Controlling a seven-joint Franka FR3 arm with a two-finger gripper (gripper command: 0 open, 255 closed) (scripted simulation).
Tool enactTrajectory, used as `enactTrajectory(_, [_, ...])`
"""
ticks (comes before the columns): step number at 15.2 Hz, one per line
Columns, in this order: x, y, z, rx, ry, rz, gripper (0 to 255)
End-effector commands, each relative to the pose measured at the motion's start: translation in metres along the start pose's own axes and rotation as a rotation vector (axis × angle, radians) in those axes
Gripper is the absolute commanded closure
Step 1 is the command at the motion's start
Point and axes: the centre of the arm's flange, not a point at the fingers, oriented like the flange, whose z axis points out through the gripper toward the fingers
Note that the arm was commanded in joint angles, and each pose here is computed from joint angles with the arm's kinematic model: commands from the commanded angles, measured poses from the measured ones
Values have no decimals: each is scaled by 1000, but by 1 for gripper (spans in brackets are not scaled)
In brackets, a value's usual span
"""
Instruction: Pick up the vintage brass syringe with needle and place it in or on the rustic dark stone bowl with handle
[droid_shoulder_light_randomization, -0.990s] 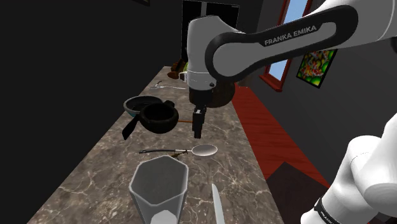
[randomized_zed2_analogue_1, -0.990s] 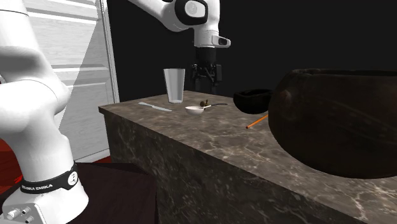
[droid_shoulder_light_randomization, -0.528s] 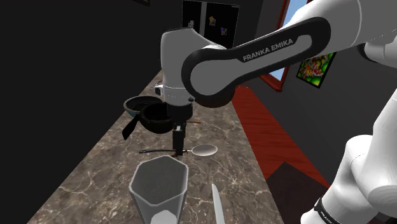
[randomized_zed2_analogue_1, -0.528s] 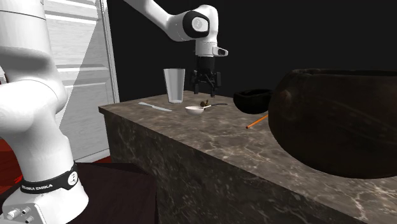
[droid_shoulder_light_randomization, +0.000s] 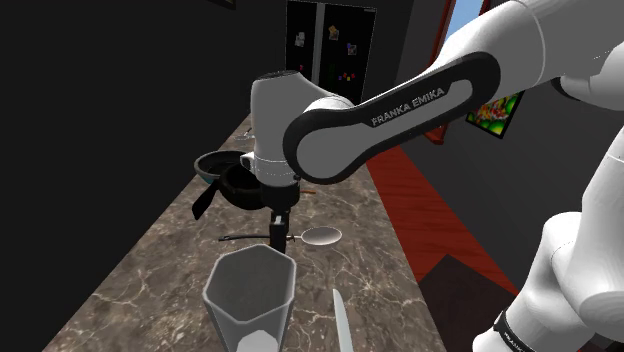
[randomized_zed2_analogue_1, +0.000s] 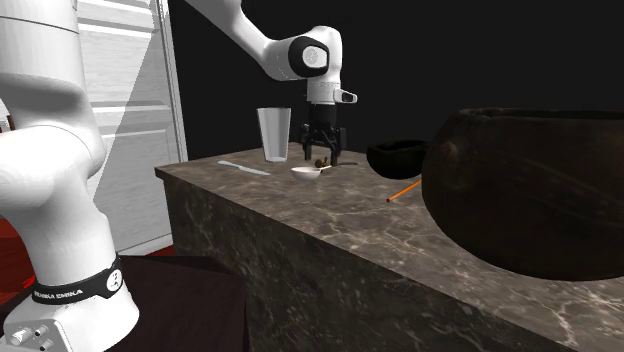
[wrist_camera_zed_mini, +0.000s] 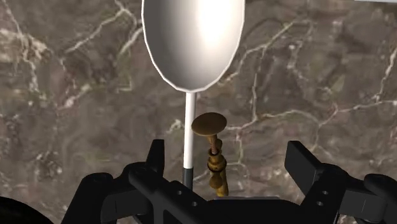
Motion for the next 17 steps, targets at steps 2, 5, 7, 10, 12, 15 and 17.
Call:
enactTrajectory(2, [0,1,3,0,0,0,0])
enactTrajectory(5, [0,1,3,0,0,0,0])
enactTrajectory(7, [0,1,2,0,0,0,255])
enactTrajectory(10, [0,1,3,0,0,0,255])
enactTrajectory(12, [0,0,2,0,0,0,255])
enactTrajectory(15, [0,0,3,0,0,0,255])
enactTrajectory(17, [0,1,-3,0,0,0,255])
